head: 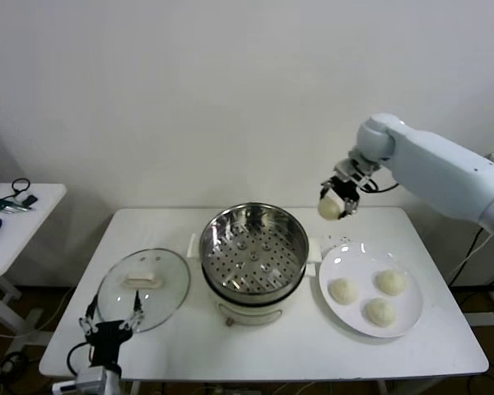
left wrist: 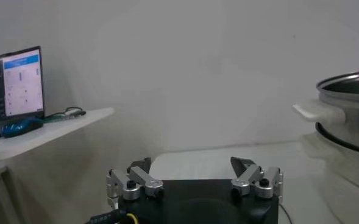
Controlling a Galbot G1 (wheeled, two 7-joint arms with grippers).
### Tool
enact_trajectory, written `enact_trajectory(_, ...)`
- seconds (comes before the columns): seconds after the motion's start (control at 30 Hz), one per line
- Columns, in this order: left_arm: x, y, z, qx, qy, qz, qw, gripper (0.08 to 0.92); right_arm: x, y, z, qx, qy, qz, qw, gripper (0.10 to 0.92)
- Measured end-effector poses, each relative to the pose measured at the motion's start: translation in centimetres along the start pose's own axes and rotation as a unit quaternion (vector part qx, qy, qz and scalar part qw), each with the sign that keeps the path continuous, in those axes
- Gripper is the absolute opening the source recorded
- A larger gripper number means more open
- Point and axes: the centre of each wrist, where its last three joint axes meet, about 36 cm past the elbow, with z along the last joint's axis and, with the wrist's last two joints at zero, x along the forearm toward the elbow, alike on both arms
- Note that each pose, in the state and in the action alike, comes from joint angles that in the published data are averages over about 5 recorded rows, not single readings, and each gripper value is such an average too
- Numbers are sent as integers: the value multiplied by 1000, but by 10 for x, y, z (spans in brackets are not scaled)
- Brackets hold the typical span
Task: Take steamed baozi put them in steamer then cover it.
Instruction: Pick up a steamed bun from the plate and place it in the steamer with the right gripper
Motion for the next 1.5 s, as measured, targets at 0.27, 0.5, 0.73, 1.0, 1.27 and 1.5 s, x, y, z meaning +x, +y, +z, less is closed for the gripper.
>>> enact_trajectory(0.27,5,3,3,-2,4,0,1000,823,0,-54,-61,141,9,1,990,738)
enact_trajectory(0.5,6,4,4,-8,5,5,1000,823,-24,-83,-104,226,7,-6,974,738)
enact_trajectory(0.73,7,5,6,-10,8,5,1000,823,-55,-98,-135,288,9,-15,957,738)
enact_trajectory(1.0,9,6,10,-10,13,4,1000,823,-89,-100,-148,319,15,-32,947,738)
enact_trajectory(1.27,9,5,11,-4,19,4,1000,823,-114,-98,-154,328,13,-44,943,738)
enact_trajectory(1.5,8,4,12,2,23,2,1000,823,-126,-94,-154,326,10,-49,944,787)
